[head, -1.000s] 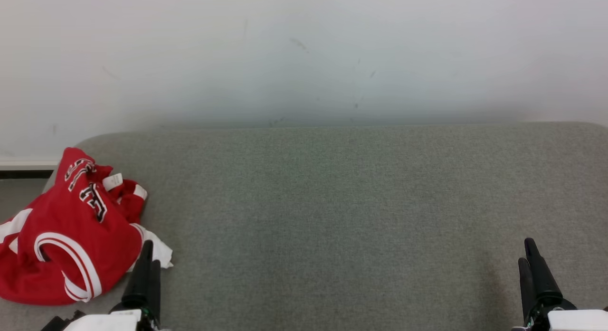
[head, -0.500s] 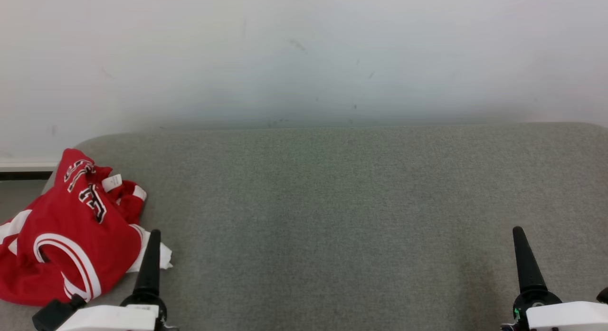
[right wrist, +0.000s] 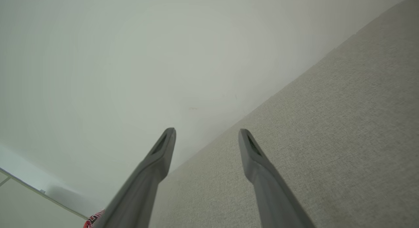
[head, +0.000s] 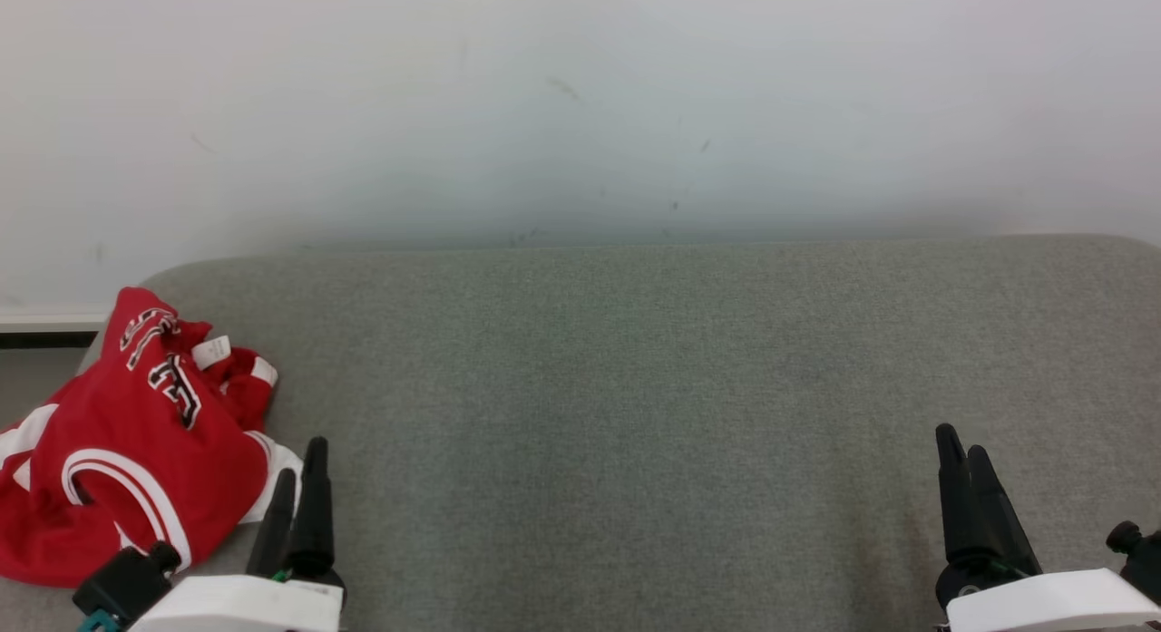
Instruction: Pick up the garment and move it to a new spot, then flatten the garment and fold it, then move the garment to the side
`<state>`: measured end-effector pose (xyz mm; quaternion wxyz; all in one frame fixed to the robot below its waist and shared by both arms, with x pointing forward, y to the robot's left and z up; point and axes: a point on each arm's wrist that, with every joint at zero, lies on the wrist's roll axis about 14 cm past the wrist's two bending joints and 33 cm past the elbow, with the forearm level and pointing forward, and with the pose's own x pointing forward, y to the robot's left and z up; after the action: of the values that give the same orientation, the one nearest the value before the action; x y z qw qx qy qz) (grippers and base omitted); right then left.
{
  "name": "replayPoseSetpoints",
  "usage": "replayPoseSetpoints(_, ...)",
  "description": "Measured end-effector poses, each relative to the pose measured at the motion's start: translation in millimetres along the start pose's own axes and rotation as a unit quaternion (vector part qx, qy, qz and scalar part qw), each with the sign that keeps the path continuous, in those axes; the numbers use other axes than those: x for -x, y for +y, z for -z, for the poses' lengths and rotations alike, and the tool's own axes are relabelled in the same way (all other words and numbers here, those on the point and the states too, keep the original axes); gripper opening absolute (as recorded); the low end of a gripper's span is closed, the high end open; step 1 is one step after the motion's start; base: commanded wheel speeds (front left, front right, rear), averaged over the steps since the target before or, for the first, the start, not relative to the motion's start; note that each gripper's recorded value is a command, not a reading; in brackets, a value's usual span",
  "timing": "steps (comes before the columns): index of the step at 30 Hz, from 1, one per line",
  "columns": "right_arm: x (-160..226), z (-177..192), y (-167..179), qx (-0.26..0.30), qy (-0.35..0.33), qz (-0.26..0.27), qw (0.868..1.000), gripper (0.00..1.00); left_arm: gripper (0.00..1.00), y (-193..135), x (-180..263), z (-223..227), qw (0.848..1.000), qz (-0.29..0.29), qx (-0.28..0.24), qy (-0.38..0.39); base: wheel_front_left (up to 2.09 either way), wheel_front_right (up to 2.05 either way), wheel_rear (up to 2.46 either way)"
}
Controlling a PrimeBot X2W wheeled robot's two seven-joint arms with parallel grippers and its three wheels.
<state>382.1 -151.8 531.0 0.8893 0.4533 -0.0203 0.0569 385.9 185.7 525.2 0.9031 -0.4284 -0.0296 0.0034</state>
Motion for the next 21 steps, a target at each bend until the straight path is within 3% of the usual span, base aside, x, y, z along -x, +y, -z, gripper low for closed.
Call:
replayPoseSetpoints(7,0.8,3.2,10.1,0.072,0.003,-0.019,0.997,1.00,1.00,-6.8,1.8,5.1,0.997,0.009,-0.076,0.005,0.00,0.00,0.00)
replayPoseSetpoints(21,3.7,-4.9,14.0,0.188,-0.014,-0.030,0.982,1.00,1.00,-11.0,4.7,8.1,0.984,0.019,-0.175,-0.001,0.00,0.00,0.00)
